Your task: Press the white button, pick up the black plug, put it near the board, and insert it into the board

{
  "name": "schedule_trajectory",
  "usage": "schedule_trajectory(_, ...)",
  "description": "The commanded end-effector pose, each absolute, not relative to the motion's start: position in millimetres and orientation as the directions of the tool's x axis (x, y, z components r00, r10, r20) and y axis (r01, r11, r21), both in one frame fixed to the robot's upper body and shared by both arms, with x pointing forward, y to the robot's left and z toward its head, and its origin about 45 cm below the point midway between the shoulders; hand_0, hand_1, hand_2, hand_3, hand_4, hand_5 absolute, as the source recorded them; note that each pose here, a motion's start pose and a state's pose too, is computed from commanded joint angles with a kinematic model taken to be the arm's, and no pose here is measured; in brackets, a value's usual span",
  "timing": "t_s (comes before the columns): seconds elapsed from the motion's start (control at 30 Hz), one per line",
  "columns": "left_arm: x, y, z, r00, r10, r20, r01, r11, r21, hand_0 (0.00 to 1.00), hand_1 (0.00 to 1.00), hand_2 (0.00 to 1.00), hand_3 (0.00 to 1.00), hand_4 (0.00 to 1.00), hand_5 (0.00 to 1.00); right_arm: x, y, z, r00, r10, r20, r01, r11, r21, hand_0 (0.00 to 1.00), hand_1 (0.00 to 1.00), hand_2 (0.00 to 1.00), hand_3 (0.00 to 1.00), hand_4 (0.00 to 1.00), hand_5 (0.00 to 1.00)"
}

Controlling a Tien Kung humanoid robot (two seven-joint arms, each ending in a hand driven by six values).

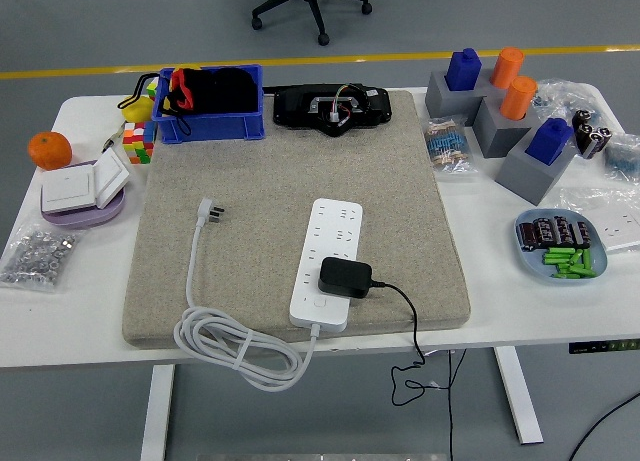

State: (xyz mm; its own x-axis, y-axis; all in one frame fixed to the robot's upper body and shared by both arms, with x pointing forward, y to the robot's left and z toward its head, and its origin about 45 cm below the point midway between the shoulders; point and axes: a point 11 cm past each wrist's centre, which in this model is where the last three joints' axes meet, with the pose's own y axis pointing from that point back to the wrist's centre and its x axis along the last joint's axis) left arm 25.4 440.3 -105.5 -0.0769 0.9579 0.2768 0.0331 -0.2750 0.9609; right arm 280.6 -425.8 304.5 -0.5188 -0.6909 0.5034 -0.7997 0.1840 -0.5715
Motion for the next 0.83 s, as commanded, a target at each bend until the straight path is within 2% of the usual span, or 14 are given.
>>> schedule_trajectory(0.83,36,440,-105,-0.088,0.957,0.276,0.019,-0.275,0.961,0.706,0.697,0.670,0.712,0.721,0.292,296,-415,308,-0.449,-0.719,0.530,-0.837,0.132,-0.530,0.521,0.400,0.412,0.463,0.733,0.209)
